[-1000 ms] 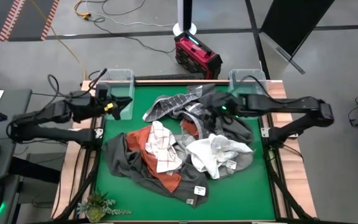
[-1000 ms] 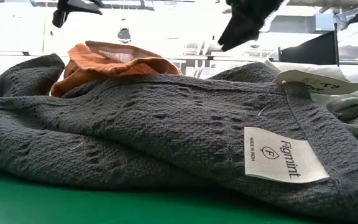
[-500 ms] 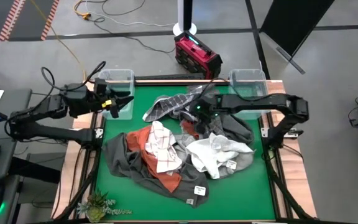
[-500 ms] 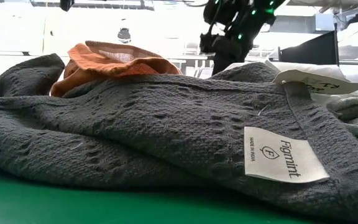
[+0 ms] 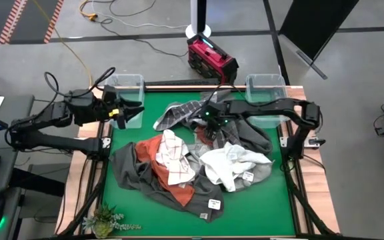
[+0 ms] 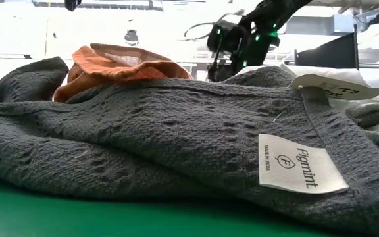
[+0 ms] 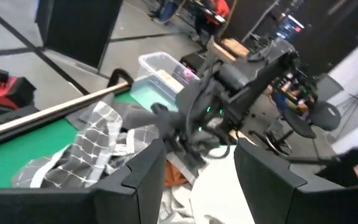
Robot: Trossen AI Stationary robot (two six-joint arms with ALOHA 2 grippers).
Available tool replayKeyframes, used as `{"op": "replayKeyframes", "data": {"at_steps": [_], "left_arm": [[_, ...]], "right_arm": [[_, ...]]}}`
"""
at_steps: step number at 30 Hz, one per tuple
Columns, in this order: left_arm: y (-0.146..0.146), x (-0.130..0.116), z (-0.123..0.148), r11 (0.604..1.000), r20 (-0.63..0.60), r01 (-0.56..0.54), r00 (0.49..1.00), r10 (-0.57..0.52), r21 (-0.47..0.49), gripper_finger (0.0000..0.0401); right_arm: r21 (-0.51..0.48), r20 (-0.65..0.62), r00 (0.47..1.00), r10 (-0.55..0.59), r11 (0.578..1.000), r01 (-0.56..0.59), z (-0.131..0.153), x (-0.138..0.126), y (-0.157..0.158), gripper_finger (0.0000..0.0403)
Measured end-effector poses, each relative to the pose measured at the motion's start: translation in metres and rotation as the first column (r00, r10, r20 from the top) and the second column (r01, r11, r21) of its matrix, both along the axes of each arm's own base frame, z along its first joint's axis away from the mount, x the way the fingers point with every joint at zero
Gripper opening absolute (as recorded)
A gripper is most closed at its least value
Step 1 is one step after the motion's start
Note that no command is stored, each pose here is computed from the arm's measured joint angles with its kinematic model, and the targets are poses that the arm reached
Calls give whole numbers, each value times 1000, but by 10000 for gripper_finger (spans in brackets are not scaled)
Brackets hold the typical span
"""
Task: Sort towels by color in basket
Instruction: Put the gray patterned towel into the right transparent bin
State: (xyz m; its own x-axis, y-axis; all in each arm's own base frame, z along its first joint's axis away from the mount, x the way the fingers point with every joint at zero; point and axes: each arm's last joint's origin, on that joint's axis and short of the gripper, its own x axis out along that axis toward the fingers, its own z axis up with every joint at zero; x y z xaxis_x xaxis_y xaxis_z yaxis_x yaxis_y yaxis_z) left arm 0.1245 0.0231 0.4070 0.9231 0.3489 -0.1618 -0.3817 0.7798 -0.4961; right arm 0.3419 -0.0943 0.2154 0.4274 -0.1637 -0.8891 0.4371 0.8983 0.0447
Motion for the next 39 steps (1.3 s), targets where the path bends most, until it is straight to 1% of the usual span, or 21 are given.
{"op": "replayKeyframes", "data": {"at_steps": [4,8,10,13,17,19,21,24,25,26,27,29,32,33,35,36,39], "left_arm": [[0,0,0,999,-11,18,1000,-18,34,180],[2,1,0,995,-30,-47,998,50,90,180],[3,4,0,990,-38,-76,996,81,120,180],[6,11,3,976,-24,-117,992,124,183,180],[13,31,6,952,-4,-139,989,146,272,180],[17,40,6,940,-8,-151,987,161,307,180],[21,51,4,924,-23,-163,983,181,345,180],[30,63,0,916,-34,-184,977,209,357,180],[33,67,-2,918,-37,-184,977,210,351,180],[37,69,-4,923,-42,-182,977,208,340,180],[41,71,-6,929,-47,-177,978,203,325,180],[50,74,-9,943,-47,-162,982,183,290,180],[61,77,-9,949,-29,-136,988,151,284,180],[64,77,-8,948,-23,-129,990,141,292,180],[69,77,-6,943,4,-111,993,116,313,180],[72,76,-4,940,20,-103,995,102,325,180],[76,74,2,931,73,-96,995,75,353,180]], "right_arm": [[8,123,990,-64,998,64,43,-10,3,23],[8,260,957,-125,992,127,85,-24,6,19],[2,334,934,-130,991,137,108,-34,9,19],[-45,421,904,-82,993,111,139,-49,13,19],[-164,505,863,21,984,72,179,-71,13,19],[-215,548,835,45,973,89,197,-85,9,19],[-251,573,818,51,961,115,209,-96,5,19],[-297,641,765,58,938,178,234,-115,0,19],[-330,658,750,73,923,200,245,-124,0,19],[-371,674,734,85,898,237,257,-134,0,19],[-416,686,721,93,864,285,270,-145,1,19],[-492,717,689,108,778,390,292,-165,3,19],[-579,763,608,221,652,489,319,-188,11,19],[-596,773,579,260,609,523,326,-194,14,19],[-600,795,525,304,522,606,340,-207,19,19],[-600,799,508,322,488,634,345,-213,22,19],[-606,793,485,369,404,685,355,-228,29,24]]}}
